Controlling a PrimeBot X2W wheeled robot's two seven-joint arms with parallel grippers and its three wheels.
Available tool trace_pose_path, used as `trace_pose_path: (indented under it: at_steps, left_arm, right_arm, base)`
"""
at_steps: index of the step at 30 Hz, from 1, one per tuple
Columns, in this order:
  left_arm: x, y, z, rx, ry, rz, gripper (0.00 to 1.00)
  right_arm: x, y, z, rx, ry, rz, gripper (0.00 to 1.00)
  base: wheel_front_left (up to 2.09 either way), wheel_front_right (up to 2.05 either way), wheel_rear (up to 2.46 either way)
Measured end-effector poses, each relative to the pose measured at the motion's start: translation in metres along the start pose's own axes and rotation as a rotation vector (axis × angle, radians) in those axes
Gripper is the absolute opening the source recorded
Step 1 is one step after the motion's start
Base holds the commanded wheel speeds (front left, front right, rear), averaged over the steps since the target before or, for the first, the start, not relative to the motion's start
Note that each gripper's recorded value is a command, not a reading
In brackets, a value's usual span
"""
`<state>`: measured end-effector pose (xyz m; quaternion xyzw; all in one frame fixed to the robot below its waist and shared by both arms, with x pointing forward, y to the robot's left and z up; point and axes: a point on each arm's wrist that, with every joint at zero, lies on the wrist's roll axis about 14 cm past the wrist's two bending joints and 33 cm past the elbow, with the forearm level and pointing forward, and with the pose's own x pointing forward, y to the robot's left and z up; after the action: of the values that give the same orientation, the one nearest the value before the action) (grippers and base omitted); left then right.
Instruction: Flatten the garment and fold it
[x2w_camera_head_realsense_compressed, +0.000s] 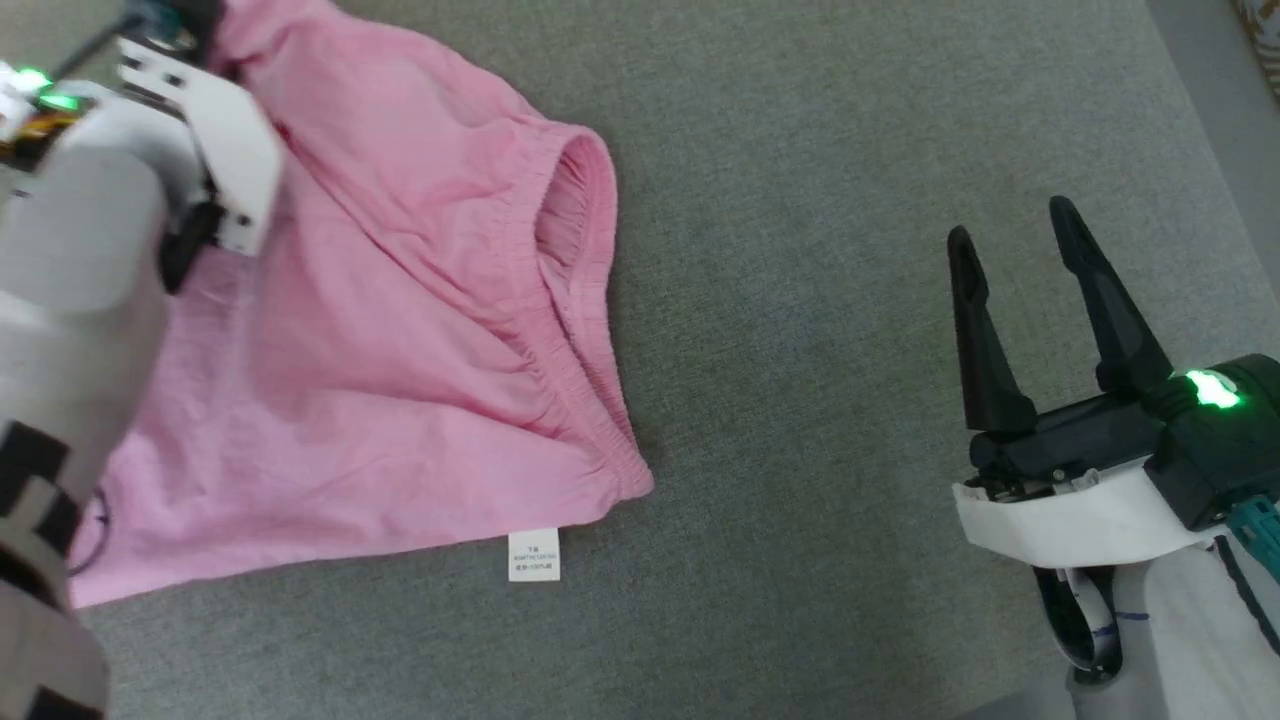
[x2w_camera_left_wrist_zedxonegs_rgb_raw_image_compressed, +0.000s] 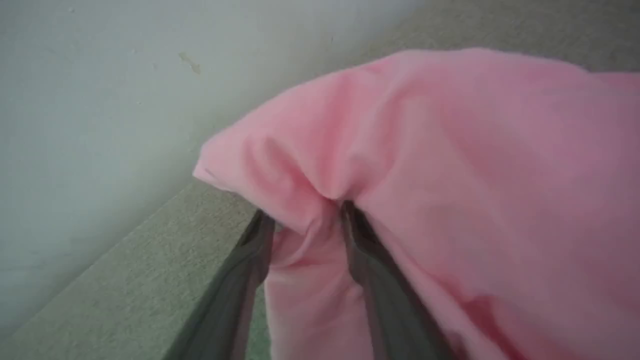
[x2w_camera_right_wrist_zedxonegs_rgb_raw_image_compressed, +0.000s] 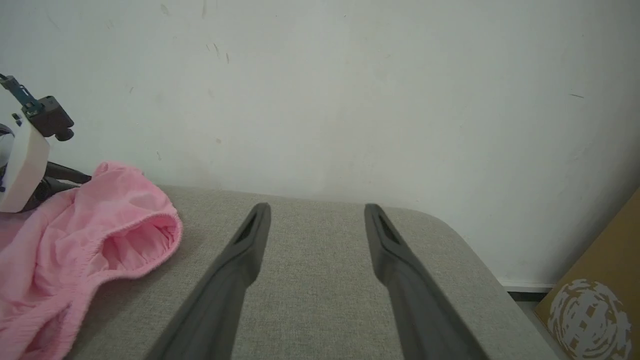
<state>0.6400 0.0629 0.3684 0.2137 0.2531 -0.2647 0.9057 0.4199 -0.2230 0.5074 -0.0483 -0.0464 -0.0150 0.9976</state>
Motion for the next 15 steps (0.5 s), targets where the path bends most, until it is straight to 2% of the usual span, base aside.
trace_pose_path:
  at_steps: [7, 11, 15]
  left_arm:
    - [-0.029, -0.03, 0.045, -0.041, -0.234, -0.057, 1.0]
    - [-0.06, -0.028, 0.054, -0.068, -0.314, -0.029, 1.0]
    - [-0.099, -0.008, 0.06, -0.102, -0.381, 0.066, 1.0]
  right_arm:
    - [-0.001, -0.007, 0.03, -0.097, -0.072, 0.056, 1.0]
    - [-0.002, -0.002, 0.048, -0.157, -0.119, 0.133, 1.0]
    - [0.001, 0.016, 0.064, -0.188, -0.168, 0.237, 1.0]
  base:
    - [0.0, 0.0, 0.0]
    - [0.0, 0.0, 0.0]
    - [0.0, 0.0, 0.0]
